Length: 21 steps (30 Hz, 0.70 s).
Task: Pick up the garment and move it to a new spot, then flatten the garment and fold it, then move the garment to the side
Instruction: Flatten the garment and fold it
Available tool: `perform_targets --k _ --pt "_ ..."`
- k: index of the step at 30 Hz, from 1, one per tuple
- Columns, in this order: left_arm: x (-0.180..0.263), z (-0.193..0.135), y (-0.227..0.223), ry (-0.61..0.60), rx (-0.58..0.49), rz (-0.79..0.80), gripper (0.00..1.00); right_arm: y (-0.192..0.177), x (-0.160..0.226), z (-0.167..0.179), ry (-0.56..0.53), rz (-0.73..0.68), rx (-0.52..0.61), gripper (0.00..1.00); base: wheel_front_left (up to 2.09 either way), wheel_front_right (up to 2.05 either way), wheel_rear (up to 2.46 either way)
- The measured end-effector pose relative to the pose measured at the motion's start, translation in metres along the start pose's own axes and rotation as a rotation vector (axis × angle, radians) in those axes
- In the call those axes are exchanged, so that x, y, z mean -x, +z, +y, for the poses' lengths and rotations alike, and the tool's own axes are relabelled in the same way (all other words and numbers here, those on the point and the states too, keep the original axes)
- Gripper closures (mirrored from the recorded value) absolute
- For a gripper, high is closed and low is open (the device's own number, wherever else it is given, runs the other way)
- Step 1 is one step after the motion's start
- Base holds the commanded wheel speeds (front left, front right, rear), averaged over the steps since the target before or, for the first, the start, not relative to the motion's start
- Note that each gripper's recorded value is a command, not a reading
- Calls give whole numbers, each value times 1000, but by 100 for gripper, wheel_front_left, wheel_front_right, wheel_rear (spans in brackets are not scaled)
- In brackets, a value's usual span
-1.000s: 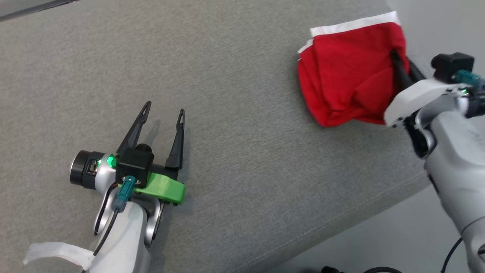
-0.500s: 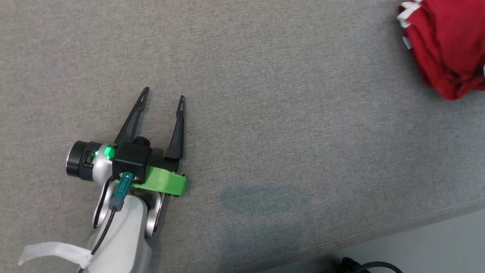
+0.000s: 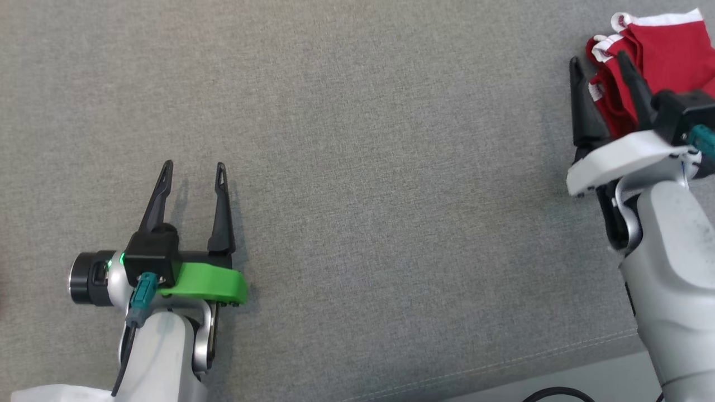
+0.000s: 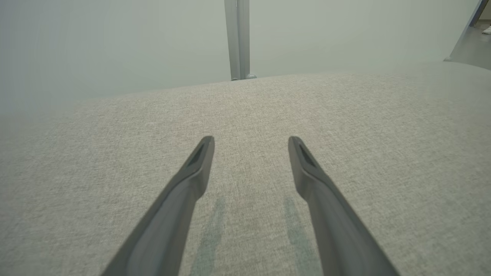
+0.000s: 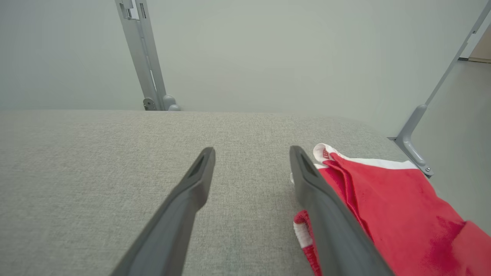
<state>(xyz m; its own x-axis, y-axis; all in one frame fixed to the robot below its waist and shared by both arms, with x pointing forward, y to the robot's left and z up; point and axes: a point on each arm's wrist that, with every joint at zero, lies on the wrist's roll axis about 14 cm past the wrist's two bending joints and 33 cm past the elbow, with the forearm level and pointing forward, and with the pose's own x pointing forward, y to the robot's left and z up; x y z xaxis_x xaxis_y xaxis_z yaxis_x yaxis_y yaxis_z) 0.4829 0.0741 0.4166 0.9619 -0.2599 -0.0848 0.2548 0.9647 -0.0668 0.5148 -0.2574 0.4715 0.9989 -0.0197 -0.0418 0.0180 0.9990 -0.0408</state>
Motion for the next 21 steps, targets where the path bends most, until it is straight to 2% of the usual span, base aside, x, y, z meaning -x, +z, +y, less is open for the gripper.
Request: perform_targets --k 10,15,21 --pt "46 33 15 130 5 4 0 0 56 35 47 1 -111 0 0 0 0" --pt "74 48 23 191 3 -3 0 11 79 49 49 -35 -176 0 0 0 0" --pt "98 62 37 246 -3 -33 0 24 98 63 80 -70 -186 0 0 0 0"
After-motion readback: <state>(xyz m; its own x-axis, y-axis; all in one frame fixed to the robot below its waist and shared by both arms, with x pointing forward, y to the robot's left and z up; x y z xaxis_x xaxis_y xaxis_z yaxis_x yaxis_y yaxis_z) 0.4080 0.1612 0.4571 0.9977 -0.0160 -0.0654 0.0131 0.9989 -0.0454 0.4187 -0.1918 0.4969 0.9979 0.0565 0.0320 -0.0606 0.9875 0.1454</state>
